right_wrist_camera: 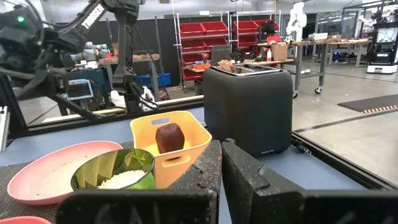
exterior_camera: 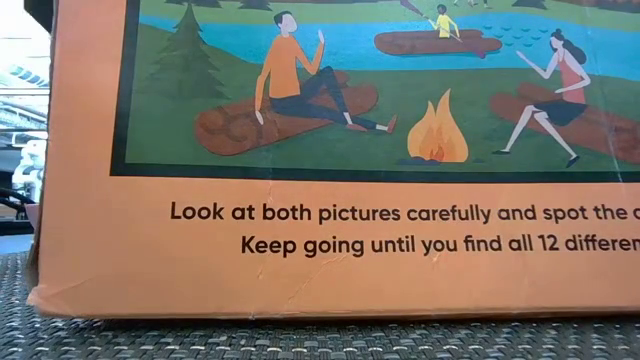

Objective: Arrange a breakfast setting
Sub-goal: Pour the cereal from the orange cereal box into the pink bowl

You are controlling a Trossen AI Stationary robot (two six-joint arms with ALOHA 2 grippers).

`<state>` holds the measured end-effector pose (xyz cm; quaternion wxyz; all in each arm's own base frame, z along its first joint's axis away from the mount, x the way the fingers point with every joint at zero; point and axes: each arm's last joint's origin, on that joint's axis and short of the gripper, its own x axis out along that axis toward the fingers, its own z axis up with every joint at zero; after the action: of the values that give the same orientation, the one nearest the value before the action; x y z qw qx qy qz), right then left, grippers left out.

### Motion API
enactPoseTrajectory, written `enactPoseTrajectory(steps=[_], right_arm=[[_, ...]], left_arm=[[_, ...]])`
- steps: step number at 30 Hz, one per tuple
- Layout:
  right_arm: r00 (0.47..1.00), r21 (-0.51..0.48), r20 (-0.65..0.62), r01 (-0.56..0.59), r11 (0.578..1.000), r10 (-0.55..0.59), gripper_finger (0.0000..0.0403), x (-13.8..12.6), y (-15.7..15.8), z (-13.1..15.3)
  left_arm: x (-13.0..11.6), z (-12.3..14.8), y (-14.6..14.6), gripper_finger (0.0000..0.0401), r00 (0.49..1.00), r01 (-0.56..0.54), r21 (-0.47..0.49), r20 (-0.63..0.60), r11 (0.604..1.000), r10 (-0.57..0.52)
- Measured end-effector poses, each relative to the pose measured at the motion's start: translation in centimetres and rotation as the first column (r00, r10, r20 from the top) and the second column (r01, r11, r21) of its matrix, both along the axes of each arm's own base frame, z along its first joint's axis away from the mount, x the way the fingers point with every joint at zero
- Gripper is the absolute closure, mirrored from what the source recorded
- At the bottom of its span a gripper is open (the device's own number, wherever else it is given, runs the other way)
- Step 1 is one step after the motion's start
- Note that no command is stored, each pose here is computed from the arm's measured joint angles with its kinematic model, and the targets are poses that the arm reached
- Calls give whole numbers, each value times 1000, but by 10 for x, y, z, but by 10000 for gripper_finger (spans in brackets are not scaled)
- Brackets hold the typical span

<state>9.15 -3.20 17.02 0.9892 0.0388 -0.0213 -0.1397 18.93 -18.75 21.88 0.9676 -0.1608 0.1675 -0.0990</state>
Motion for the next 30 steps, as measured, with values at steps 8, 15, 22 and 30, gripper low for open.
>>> enactPoseTrajectory(steps=[8,15,22,30], right_arm=[[1000,0,0,0,1000,0,394,0,0,0],[1000,0,0,0,1000,0,394,0,0,0],[1000,0,0,0,1000,0,394,0,0,0],[1000,0,0,0,1000,0,394,0,0,0]], left_arm=[[11,-26,-24,2,996,-31,12,-78,999,32],[26,-42,-41,2,993,-53,55,-107,997,59],[39,-58,-54,2,988,-78,85,-127,993,88],[56,-70,-63,2,987,-97,87,-123,992,107]])
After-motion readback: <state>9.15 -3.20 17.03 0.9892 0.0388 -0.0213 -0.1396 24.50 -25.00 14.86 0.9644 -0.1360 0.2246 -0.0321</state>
